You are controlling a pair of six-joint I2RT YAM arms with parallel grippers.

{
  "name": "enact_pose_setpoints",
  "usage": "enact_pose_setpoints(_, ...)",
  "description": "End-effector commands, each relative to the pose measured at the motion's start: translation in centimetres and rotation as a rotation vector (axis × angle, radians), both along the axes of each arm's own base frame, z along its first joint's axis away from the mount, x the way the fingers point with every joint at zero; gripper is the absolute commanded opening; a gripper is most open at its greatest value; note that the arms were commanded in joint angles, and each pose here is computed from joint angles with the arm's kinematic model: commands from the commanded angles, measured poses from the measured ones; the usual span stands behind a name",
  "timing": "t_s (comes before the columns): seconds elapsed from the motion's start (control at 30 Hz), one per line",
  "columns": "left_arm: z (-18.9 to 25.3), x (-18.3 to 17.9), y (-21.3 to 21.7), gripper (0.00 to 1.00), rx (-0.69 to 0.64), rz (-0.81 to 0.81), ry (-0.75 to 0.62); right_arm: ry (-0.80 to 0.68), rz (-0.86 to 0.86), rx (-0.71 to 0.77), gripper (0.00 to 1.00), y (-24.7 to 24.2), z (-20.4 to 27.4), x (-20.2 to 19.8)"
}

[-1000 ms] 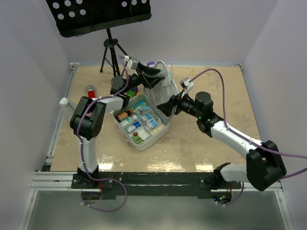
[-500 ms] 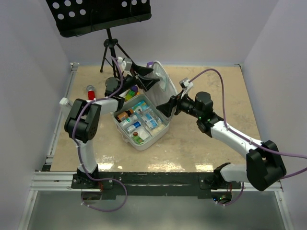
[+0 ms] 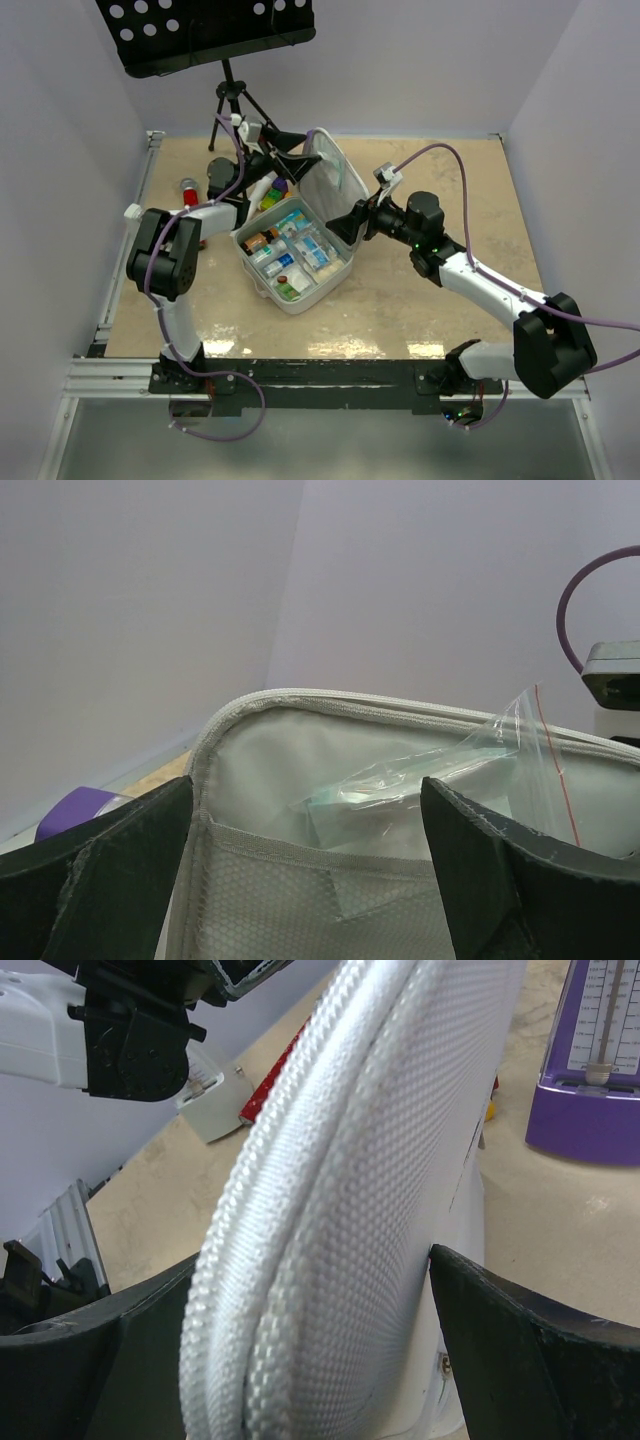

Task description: Organize the medicine kit

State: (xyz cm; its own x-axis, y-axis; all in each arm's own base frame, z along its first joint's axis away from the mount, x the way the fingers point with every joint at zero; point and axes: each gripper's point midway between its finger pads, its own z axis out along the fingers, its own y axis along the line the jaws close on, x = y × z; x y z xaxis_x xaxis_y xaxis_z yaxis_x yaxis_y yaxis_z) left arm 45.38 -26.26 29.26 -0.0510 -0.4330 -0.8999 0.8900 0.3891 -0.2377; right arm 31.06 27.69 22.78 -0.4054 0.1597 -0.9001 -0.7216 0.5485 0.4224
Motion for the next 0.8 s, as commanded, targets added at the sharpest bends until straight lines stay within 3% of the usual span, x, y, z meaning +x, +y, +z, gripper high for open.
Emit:
enact_pose_setpoints(0.0,10.4,-7.3,1.9,1.0,-0.168,-0.002,-0.596,-0.035,0.03,0.021,0.88,0.7,1.4,0.0)
enact_pose_setpoints(0.2,11.5,-5.9,2.1,0.99,-0.168,0.051,-0.566,-0.027,0.031,0.025,0.88,0.8,1.3,0.1)
enact_pose_setpoints(0.6,12.8,-5.4,1.2,0.72,-0.097,0.245,-0.559,-0.032,0.02,0.039,0.88,0.5,1.9,-0.2)
enact_pose_setpoints(0.77,11.8,-6.0,-0.9,0.55,0.04,0.275,-0.551,-0.037,0.02,0.052,0.88,0.5,2.2,-0.4)
